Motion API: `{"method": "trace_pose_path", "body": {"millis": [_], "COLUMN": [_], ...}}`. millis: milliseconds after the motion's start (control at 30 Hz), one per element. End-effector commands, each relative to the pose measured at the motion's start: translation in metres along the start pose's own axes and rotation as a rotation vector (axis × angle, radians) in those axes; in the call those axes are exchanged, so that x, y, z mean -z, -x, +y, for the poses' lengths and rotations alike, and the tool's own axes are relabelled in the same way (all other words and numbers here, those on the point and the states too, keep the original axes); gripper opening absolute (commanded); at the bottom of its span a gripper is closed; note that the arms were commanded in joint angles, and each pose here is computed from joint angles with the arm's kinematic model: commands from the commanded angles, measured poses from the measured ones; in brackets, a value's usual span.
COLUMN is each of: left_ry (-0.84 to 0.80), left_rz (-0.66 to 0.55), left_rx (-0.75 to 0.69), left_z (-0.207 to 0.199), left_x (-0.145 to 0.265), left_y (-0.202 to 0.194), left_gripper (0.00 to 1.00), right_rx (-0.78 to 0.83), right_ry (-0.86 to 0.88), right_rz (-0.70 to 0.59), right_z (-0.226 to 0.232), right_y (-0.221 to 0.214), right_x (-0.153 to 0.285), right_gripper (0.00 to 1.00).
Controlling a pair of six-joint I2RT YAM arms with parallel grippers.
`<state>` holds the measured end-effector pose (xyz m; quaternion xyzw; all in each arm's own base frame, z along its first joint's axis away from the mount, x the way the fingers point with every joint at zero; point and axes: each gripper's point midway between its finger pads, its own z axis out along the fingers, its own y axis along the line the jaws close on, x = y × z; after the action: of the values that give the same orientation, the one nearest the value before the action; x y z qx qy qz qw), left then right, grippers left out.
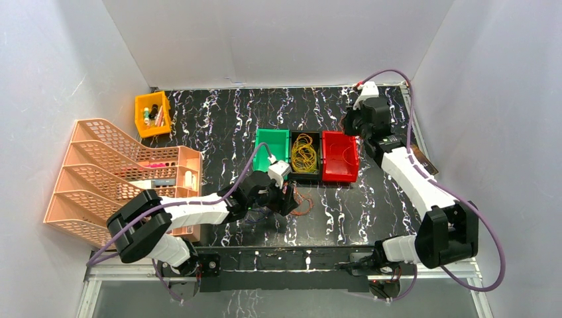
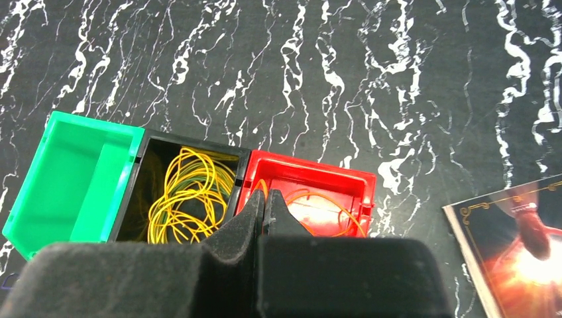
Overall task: Untangle the cables
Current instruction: Place the cable in the bin.
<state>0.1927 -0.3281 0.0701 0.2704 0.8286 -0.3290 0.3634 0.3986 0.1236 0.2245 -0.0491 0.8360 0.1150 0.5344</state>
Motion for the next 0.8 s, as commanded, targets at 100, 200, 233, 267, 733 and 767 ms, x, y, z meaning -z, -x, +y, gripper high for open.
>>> {"method": "trace_pose_path", "body": {"millis": [100, 200, 233, 267, 733, 767], "left_ry": [0.000, -0.001, -0.002, -0.001, 0.002, 0.002], "left_rz": [-0.022, -0.022, -0.022, -0.022, -0.009, -0.008], "left_rx": [-0.007, -0.005, -0.005, -0.004, 0.004, 0.004], "left_z": [-0.003, -0.004, -0.004, -0.004, -0.002, -0.002], "left_x": [0.008, 0.007, 0.007, 0.007, 0.008, 0.008], "left_y": [0.008, 0.008, 0.009, 0.009, 0.003, 0.002], "left_gripper": [0.63, 0.63, 0.63, 0.63, 0.63, 0.63], "right_rx": [-0.056, -0.081, -0.097, -0.115, -0.214, -0.212], "right_ry": [0.146, 0.196, 0.212, 0.232, 0.137, 0.134], "right_rz": [-0.060, -0.056, -0.056, -0.057, 0.052, 0.065], "right_z": [0.022, 0.029, 0.031, 0.033, 0.005, 0.004], "right_y": [0.011, 0.009, 0.008, 0.007, -0.039, -0.043], "right_x": [-0.014, -0.017, -0.018, -0.018, -0.041, -0.043], "right_gripper": [0.00, 0.00, 0.00, 0.00, 0.00, 0.00]}}
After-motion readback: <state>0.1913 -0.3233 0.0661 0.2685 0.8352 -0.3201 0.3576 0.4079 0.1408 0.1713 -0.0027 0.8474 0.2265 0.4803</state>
